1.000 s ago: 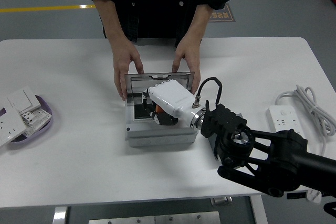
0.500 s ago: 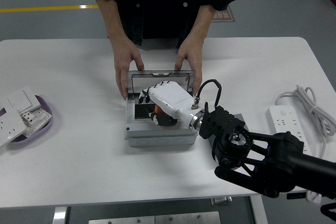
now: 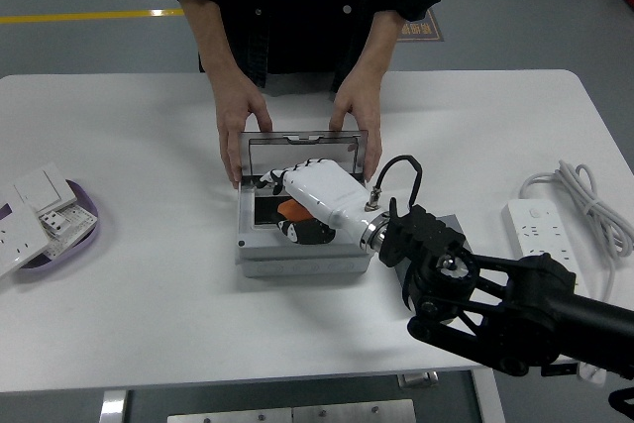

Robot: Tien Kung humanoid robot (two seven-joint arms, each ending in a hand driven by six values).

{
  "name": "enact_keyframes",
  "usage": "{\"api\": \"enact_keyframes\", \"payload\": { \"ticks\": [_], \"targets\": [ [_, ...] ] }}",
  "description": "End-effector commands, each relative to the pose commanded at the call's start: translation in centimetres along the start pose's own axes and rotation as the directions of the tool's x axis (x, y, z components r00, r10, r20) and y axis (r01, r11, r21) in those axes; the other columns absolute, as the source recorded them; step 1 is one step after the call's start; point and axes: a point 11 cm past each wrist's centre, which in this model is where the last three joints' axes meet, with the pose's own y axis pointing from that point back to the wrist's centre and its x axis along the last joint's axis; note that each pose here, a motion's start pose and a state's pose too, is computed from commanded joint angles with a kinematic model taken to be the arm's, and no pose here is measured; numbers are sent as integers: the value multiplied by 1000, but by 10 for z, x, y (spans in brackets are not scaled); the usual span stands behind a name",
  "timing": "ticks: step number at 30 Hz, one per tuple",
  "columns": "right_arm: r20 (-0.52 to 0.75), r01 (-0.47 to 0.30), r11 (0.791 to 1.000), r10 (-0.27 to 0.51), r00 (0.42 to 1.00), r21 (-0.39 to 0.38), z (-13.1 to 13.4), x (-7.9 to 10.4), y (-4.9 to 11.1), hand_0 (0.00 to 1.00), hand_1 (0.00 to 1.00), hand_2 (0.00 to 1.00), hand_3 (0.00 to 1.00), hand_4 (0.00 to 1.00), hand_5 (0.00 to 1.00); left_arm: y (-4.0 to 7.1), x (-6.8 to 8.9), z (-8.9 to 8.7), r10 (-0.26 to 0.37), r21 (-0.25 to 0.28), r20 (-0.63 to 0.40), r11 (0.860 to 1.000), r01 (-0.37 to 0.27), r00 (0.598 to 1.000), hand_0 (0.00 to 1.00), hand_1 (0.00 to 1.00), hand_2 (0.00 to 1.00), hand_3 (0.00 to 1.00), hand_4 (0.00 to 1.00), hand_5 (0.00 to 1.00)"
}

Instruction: Pick up the cylinder from the cube,place it in the box,flap close box

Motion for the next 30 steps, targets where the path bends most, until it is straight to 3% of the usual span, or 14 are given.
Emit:
{"api": "enact_keyframes", "payload": {
  "ticks": [4,8,9,14,15,17,23,30],
  "targets": [
    [102,-23,1000,22,995,12,1,5,6,753,668,675,815,590,165,0,-1,1,-2,-2,0,1000,2,1000,598,622,615,632,686,206],
    [259,-90,996,80,963,26,5,25,19,753,668,675,815,590,165,0,-2,1,-4,-4,-1,1000,4,1000,598,622,615,632,686,206],
    [289,-112,993,100,952,25,6,33,23,742,666,671,809,632,159,0,-2,1,-4,-3,-1,1000,4,1000,597,622,615,633,690,204],
    [398,-239,970,204,895,40,3,86,34,742,666,671,809,632,159,0,-2,0,-4,0,0,1000,4,1000,597,622,615,633,690,204],
    [414,-261,964,219,884,48,0,96,35,711,647,654,754,613,157,0,-2,0,-3,0,1,1000,3,1000,598,622,615,634,692,205],
    [426,-277,960,235,874,39,4,108,31,711,647,654,754,613,157,0,-1,1,-3,-3,1,1000,3,1000,598,622,615,634,692,205],
    [417,-222,975,206,885,-11,25,107,9,652,623,639,703,617,169,0,2,5,0,-9,2,1000,0,1000,597,622,615,633,693,207],
    [377,-128,988,151,914,-87,53,81,-7,641,616,636,699,626,181,0,2,5,1,-8,5,1000,-1,1000,597,622,615,633,694,207]
  ]
}}
